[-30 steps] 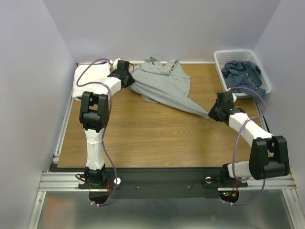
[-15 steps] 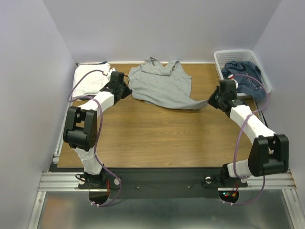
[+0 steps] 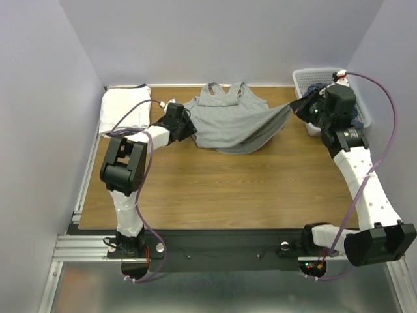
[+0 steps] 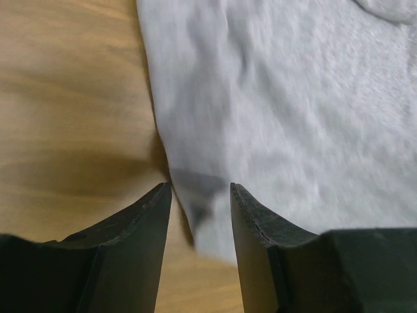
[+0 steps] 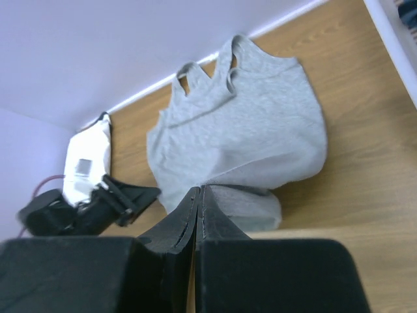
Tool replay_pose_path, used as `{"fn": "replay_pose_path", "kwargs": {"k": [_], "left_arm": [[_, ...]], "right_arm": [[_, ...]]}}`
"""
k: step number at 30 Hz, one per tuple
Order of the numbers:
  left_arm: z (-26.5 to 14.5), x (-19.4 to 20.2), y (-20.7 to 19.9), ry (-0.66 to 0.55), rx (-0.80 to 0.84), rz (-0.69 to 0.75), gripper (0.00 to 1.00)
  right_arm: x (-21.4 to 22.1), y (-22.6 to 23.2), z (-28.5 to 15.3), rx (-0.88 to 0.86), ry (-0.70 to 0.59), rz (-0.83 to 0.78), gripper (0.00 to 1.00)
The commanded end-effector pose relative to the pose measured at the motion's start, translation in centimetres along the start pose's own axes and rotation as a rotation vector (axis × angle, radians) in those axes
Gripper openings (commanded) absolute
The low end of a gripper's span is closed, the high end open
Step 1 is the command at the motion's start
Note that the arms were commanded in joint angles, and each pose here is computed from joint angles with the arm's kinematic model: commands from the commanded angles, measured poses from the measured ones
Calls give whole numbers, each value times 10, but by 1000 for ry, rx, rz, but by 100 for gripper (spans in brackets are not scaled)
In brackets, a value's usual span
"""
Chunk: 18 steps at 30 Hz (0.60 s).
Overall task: Fold and stack the tank tops
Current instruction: Flatten the tank top out
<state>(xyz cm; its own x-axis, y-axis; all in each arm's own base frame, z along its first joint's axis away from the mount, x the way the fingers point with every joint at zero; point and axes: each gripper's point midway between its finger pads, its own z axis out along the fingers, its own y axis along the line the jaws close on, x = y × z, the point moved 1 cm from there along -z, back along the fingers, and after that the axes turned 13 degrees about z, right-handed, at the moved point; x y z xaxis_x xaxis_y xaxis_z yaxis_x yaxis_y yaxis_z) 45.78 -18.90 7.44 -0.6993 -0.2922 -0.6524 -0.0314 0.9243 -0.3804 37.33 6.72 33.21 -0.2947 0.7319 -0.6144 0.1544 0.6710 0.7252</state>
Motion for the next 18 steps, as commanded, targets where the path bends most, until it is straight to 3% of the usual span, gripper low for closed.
{"fn": "replay_pose_path", "kwargs": {"k": [1,7,11,12,16,18], "left_arm": [[22,-35,-28,-60,53,16,53],[81,-42,-36,-4,37,48,44],[102,-54,-47,-15,72,71,20],[103,-57,-50,-19,78,74,2],[100,-85,-47,-82,46,78,0],[79,-116,-40,-154,24,50,0]], "right_arm": [[-12,19,-3,-45,2,-6,0],[-30,36,16,-52,-15,-21,0],[-45,49,21,-53,-33,-32,0],[-47,52,20,-59,-35,-31,0],[-51,55,19,-61,-47,-33,0],[-53,51,16,-40,-64,-37,1]]}}
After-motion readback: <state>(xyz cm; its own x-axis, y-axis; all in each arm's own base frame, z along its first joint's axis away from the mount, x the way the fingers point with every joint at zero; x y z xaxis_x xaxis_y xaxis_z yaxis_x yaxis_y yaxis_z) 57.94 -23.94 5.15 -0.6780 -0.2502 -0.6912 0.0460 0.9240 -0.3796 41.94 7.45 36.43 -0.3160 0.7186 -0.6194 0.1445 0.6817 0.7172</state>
